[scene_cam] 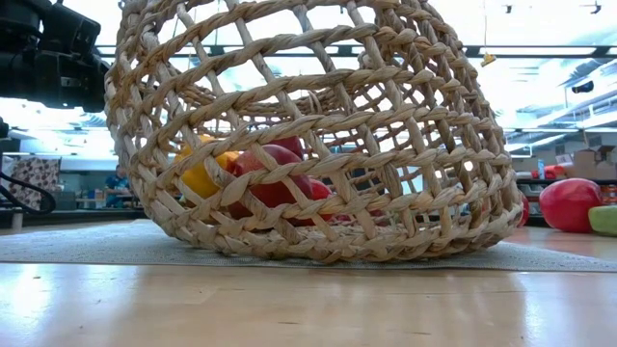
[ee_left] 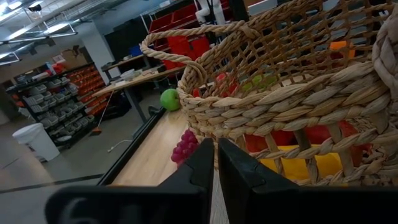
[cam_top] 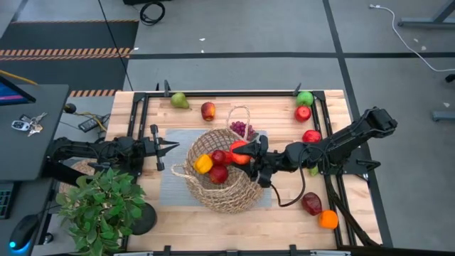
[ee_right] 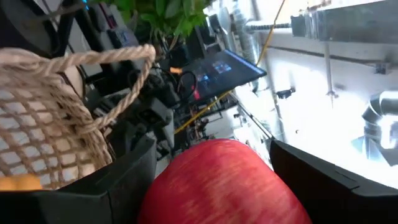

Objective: Build produce basket
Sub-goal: Put the red apple into the brown basket

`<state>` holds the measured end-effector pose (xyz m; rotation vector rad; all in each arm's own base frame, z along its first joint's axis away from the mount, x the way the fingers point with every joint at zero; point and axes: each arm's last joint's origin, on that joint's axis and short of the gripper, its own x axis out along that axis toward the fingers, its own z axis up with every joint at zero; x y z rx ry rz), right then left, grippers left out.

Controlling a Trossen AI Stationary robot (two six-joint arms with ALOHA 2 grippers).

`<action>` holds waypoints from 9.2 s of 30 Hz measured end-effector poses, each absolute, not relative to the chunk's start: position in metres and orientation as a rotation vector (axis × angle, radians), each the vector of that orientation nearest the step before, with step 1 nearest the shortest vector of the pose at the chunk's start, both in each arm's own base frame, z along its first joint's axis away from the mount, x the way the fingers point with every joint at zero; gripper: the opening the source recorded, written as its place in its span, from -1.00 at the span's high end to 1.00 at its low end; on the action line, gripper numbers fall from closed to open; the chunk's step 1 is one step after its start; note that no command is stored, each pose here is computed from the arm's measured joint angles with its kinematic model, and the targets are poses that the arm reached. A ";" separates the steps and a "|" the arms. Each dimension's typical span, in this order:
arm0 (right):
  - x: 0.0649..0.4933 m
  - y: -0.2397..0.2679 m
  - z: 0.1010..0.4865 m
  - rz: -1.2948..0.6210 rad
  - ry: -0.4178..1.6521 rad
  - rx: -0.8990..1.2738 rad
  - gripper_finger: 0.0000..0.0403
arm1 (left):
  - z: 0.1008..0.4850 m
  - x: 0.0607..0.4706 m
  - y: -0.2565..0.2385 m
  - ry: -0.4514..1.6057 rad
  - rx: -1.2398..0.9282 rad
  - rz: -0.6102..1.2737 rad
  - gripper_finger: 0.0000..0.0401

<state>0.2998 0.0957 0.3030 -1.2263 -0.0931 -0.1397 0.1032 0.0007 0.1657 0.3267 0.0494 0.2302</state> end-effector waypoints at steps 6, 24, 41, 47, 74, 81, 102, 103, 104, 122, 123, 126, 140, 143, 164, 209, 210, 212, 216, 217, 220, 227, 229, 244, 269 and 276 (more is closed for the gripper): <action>0.300 0.098 0.304 -0.078 -0.154 -1.314 -0.56 | 0.166 0.103 0.001 0.049 0.326 0.231 0.82; 0.301 0.092 0.312 0.023 -0.303 -0.957 -0.56 | 0.166 0.103 0.001 0.049 0.326 0.230 0.82; 0.326 0.036 0.332 0.000 -0.009 -0.222 -0.56 | 0.166 0.103 0.001 0.049 0.326 0.231 0.84; 0.327 0.033 0.343 0.040 0.003 -0.111 -0.56 | 0.166 0.103 0.001 0.050 0.326 0.230 0.82; 0.431 0.036 0.314 0.093 0.428 -0.292 -0.55 | 0.166 0.104 0.001 0.044 0.325 0.228 0.85; 0.448 0.027 0.291 0.119 0.456 -0.512 -0.55 | 0.166 0.104 0.001 0.050 0.327 0.227 0.82; 0.449 0.028 0.241 0.301 0.703 -0.494 -0.69 | 0.165 0.104 0.001 0.055 0.327 0.226 0.83; 0.449 0.028 0.241 0.300 0.703 -0.492 -0.72 | 0.165 0.104 0.001 0.055 0.328 0.226 0.84; 0.449 0.028 0.241 0.300 0.704 -0.492 -0.76 | 0.165 0.104 0.001 0.054 0.327 0.226 0.84; 0.386 0.046 0.380 0.007 0.518 -0.543 -0.87 | 0.165 0.104 0.001 0.055 0.328 0.226 0.83; 0.375 0.046 0.388 0.006 0.525 -0.511 -0.87 | 0.165 0.104 0.001 0.055 0.327 0.226 0.83; 0.343 0.049 0.406 0.031 0.561 -0.375 -0.86 | 0.165 0.104 0.001 0.055 0.328 0.226 0.84; 0.237 0.093 0.328 -0.018 1.063 0.034 -0.86 | 0.165 0.104 0.001 0.055 0.328 0.226 0.84; 0.221 0.101 0.291 -0.072 1.195 0.081 -0.86 | 0.165 0.104 0.000 0.055 0.328 0.225 0.86; 0.182 0.117 0.223 -0.362 1.534 0.546 -0.86 | 0.165 0.104 0.001 0.055 0.328 0.226 0.86; 0.172 0.185 0.172 -0.930 1.623 0.954 -0.86 | 0.165 0.104 0.001 0.054 0.327 0.226 0.83; 0.172 0.185 0.172 -0.928 1.633 0.955 -0.86 | 0.165 0.104 0.000 0.054 0.327 0.225 0.82; 0.171 0.184 0.172 -0.932 1.640 0.946 -0.86 | 0.165 0.104 0.001 0.054 0.327 0.226 0.82; 0.173 0.181 0.178 -0.935 1.562 0.846 -0.86 | 0.165 0.104 0.001 0.055 0.327 0.226 0.84; 0.176 0.182 0.182 -0.912 1.517 0.830 -0.86 | 0.165 0.104 0.001 0.055 0.328 0.225 0.85; 0.185 0.186 0.200 -0.866 1.409 0.790 -0.86 | 0.165 0.104 0.001 0.055 0.327 0.226 0.86; 0.198 0.208 0.235 -0.658 1.302 0.721 -0.85 | 0.165 0.104 0.001 0.055 0.327 0.226 0.83; 0.201 0.216 0.236 -0.626 1.327 0.652 -0.85 | 0.165 0.104 0.001 0.055 0.328 0.226 0.82; 0.175 0.258 0.199 -0.627 1.365 0.329 -0.85 | 0.165 0.104 0.001 0.055 0.327 0.226 0.84; 0.150 0.254 0.167 -0.575 1.529 0.320 -0.85 | 0.165 0.104 0.001 0.054 0.327 0.226 0.82; 0.154 0.250 0.164 -0.599 1.571 0.351 -0.85 | 0.165 0.104 0.001 0.054 0.327 0.226 0.86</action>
